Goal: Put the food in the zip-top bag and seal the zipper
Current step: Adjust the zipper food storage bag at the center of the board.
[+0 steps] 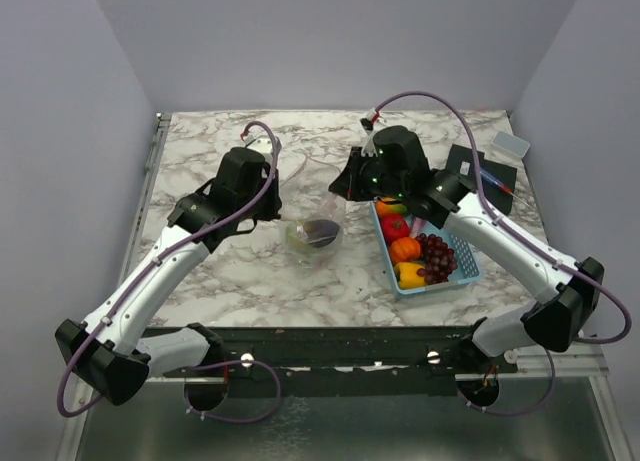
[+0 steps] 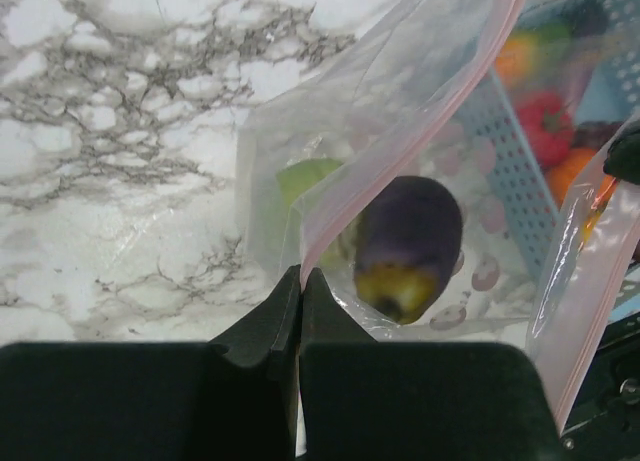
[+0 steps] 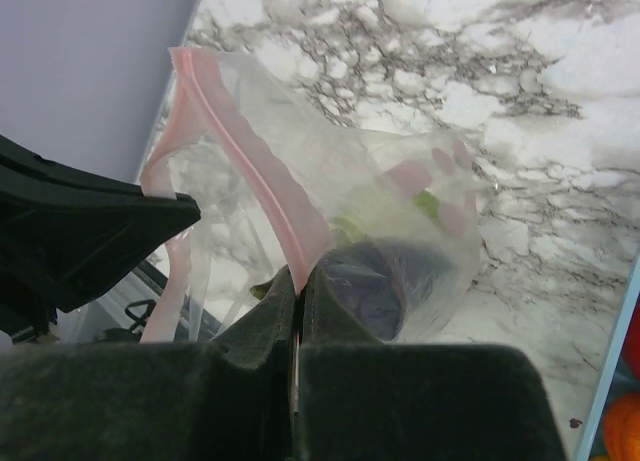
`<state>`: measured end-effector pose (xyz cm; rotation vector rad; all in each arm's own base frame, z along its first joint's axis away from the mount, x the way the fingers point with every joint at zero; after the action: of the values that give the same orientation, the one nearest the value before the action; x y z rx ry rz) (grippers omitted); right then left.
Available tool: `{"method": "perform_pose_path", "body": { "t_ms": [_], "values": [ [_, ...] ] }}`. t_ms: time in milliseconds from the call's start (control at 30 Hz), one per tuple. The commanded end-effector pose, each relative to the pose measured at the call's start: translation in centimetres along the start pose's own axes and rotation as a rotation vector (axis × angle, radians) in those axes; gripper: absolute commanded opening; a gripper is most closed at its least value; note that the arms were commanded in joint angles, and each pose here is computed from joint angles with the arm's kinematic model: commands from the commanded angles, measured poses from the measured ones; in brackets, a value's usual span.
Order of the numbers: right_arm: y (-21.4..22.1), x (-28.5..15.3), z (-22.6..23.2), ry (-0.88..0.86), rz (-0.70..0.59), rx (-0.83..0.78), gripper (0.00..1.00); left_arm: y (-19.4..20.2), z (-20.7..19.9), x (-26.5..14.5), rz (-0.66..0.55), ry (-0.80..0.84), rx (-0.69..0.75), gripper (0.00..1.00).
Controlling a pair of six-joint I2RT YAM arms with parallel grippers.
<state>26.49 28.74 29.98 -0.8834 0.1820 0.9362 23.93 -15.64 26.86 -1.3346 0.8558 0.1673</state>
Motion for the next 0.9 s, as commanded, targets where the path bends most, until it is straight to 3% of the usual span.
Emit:
{"method": "perform_pose_path", "body": {
  "t_ms": [0,167,267,467,533,633,767,867],
  "values": [
    [-2.3,-2.6,1.8,-0.029,-0.076,-0.031,0.01,-2.8,-0.4,-1.2,-0.080,0.034,-0.003,0.00],
    [-4.1,-4.7,3.3,-0.050,-0.136,-0.048,0.01,-5.8,-1.5,-3.5,-0.165,0.121,-0.001,0.00],
    [-3.1,-3.8,2.0,-0.030,-0.134,-0.038,0.01,-5.2,-1.4,-3.0,-0.159,0.108,-0.005,0.00],
    [2.2,2.1,-3.9,0.124,0.007,-0.005,0.01,2.0,-1.1,4.4,0.081,0.071,-0.018,0.00],
    [2.8,2.6,-4.3,0.138,0.039,-0.002,0.01,2.8,-1.4,5.5,0.121,0.084,-0.021,0.00],
    [1.3,1.3,-2.7,0.101,0.003,-0.016,0.01,-0.2,-2.1,4.0,0.037,0.140,-0.009,0.00],
    [-2.1,-2.4,0.6,0.032,-0.094,-0.042,0.01,-6.1,-2.2,-1.4,-0.169,0.166,0.002,0.00],
    [-3.8,-5.0,2.7,-0.025,-0.158,-0.052,0.01,-8.5,-2.3,-5.0,-0.287,0.186,0.003,0.00]
  ]
}}
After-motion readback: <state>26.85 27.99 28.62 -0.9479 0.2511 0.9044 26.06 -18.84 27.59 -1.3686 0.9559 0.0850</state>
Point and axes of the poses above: each gripper's point midway between its finger pads, its own x axis out along the fingers, its own z axis along the line the jaws close on, y = z × x, the point moved 5 cm from there along -x, back along the fingers, and after that the axes turned 14 degrees about x, right-handed, at the moved point
